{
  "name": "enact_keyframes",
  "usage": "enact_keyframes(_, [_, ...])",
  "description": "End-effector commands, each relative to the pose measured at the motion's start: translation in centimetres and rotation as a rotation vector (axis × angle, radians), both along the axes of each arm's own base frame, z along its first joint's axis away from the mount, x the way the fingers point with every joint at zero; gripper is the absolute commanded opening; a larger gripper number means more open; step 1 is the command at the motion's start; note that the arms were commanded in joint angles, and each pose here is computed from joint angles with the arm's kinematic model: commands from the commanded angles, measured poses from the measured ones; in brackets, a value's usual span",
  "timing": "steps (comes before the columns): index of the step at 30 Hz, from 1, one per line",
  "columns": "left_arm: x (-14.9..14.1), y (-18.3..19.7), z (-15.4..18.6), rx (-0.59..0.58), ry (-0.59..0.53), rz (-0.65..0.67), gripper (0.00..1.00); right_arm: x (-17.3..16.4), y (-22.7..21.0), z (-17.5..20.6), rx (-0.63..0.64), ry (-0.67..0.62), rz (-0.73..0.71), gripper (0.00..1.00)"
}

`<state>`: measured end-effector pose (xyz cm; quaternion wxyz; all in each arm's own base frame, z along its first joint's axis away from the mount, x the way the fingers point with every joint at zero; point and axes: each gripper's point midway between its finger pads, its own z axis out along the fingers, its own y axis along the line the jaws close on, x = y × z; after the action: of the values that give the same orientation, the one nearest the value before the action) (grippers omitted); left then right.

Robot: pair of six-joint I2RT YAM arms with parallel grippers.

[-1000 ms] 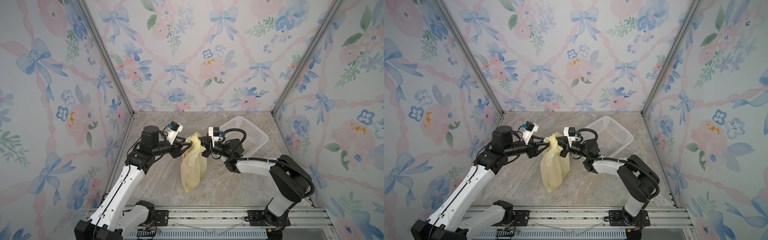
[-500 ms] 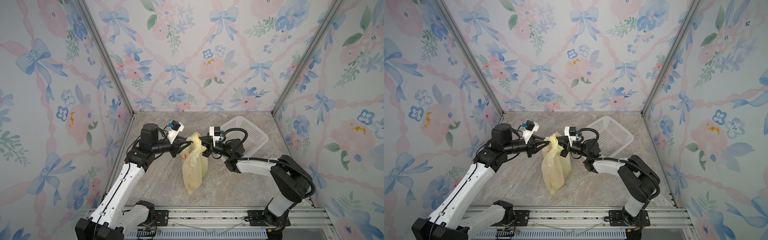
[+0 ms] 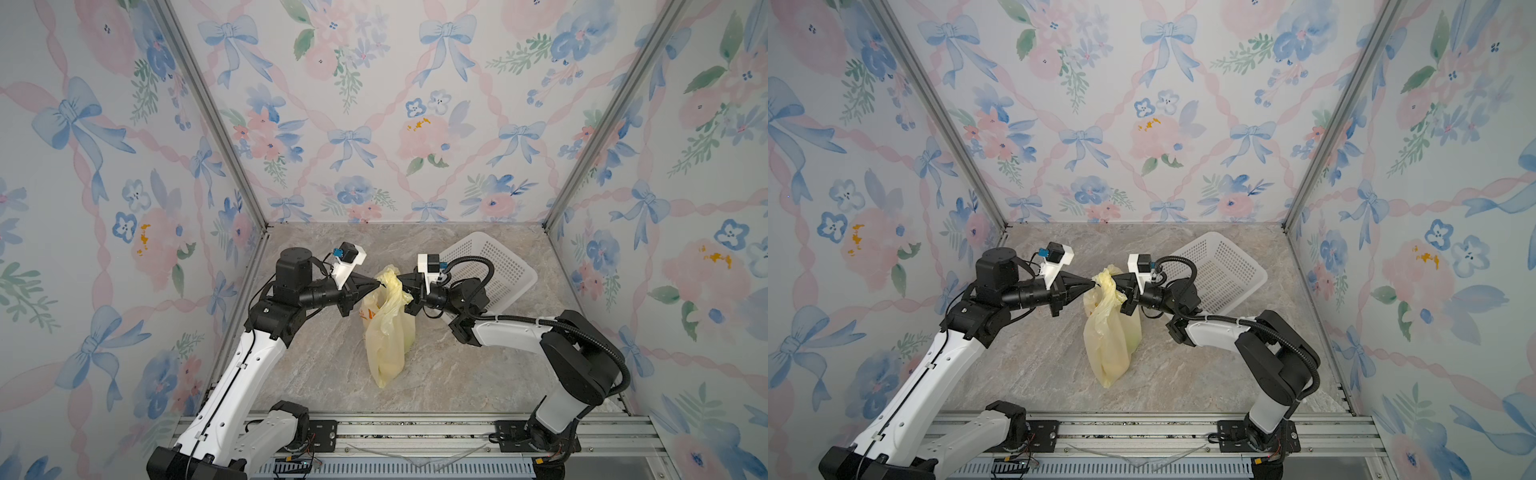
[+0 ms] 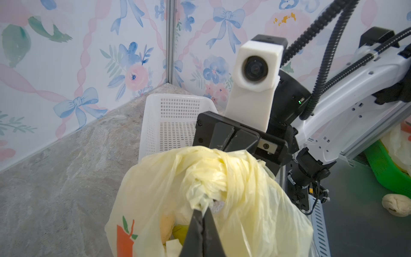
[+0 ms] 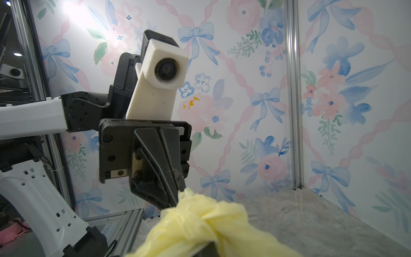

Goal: Place the pears into plastic bags & tie knots
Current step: Tie the plastic bag at the center of the board.

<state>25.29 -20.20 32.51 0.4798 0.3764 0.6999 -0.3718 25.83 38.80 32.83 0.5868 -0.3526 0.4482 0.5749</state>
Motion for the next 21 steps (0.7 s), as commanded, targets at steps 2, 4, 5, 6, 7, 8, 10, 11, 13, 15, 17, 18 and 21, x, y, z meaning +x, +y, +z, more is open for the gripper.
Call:
enact_keyframes(2, [-0.5,-0.2,0.8,-0.008,-0.032,-0.03,0.0,-0.4,-0.9,1.9,0.043,-0.03,-0.002,0.0])
enact_keyframes(4, [-0.2,0.1,0.7,0.001,-0.042,-0.006,0.0,-0.2,-0.9,1.5,0.033,-0.014,-0.008,0.0])
enact_keyframes(5, [0.0,0.2,0.7,0.006,-0.044,0.009,0.0,0.1,-0.8,1.1,0.021,0.005,-0.019,0.04])
enact_keyframes(6, [0.2,0.4,0.7,0.011,-0.047,0.026,0.0,0.3,-1.2,1.4,0.018,0.021,-0.035,0.16])
enact_keyframes(7, [0.4,0.6,0.8,0.016,-0.05,0.043,0.0,0.5,-1.4,1.1,0.004,0.048,-0.054,0.31])
enact_keyframes(8, [0.5,0.7,0.8,0.021,-0.053,0.056,0.0,0.7,-1.7,0.7,-0.009,0.071,-0.071,0.4])
enact_keyframes(10, [0.8,0.9,1.0,0.026,-0.064,0.075,0.0,1.0,-2.7,-0.7,-0.055,0.139,-0.111,0.5])
enact_keyframes(11, [0.9,1.0,0.9,0.029,-0.064,0.081,0.0,1.0,-3.3,-1.2,-0.078,0.173,-0.13,0.52])
enact_keyframes(13, [1.0,1.0,0.9,0.03,-0.061,0.083,0.0,0.7,-4.7,-2.1,-0.128,0.231,-0.165,0.54])
enact_keyframes(15, [1.0,1.0,0.9,0.03,-0.061,0.083,0.0,0.4,-6.0,-3.1,-0.196,0.314,-0.209,0.55])
enact_keyframes(17, [1.0,0.9,0.8,0.029,-0.059,0.079,0.0,-0.2,-7.2,-3.7,-0.263,0.392,-0.242,0.56])
enact_keyframes(18, [1.1,0.9,0.8,0.029,-0.056,0.079,0.0,-0.8,-7.6,-3.6,-0.277,0.411,-0.237,0.55])
enact_keyframes(21, [1.1,0.9,0.4,0.031,-0.046,0.074,0.0,-3.4,-7.6,-2.4,-0.27,0.422,-0.153,0.57])
